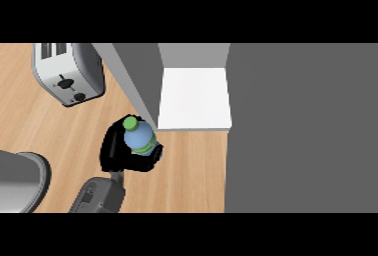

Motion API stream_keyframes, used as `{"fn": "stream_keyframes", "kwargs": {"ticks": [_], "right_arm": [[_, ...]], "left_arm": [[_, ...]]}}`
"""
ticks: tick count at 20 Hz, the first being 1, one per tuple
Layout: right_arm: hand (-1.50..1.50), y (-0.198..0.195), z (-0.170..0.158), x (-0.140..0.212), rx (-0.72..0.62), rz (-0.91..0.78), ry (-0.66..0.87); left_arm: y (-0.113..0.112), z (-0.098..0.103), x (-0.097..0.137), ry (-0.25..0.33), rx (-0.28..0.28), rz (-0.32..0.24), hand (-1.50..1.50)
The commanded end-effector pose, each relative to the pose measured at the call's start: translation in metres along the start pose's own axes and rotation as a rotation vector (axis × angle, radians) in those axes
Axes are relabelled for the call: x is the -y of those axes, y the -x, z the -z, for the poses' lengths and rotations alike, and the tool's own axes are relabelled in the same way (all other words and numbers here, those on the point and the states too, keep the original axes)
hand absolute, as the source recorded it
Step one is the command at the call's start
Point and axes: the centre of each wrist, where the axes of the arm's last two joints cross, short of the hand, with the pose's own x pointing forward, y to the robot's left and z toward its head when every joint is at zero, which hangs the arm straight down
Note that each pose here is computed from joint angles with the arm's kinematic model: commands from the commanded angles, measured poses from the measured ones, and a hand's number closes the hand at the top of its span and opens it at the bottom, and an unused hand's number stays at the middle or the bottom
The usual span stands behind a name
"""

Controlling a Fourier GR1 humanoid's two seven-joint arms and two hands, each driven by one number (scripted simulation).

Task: Pick up the bottled water, place it into the cabinet and close the cabinet

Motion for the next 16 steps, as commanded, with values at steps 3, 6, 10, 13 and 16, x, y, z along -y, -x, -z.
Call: {"fn": "stream_keyframes", "kwargs": {"ticks": [3, 6, 10, 13, 16], "right_arm": [[-1.5, -0.026, 0.01, -0.027, 0.047, -0.007, -0.06], [-1.5, -0.032, 0.006, -0.013, 0.055, -0.005, -0.058], [-1.5, -0.033, 0.01, -0.014, 0.069, -0.008, -0.059], [-1.5, -0.038, 0.015, -0.017, 0.067, 0.006, -0.057], [-1.5, -0.026, 0.009, -0.018, 0.067, 0.025, -0.061]], "left_arm": [[-0.036, 0.036, 0.063, -0.002, 0.015, 0.003, 1.5], [-0.026, 0.045, 0.066, -0.022, 0.031, 0.053, 1.5], [-0.025, 0.049, 0.083, -0.055, 0.04, 0.163, 1.5], [-0.018, 0.064, 0.092, -0.078, 0.006, 0.211, 1.5], [-0.025, 0.079, 0.109, -0.112, -0.02, 0.24, 1.5]]}}
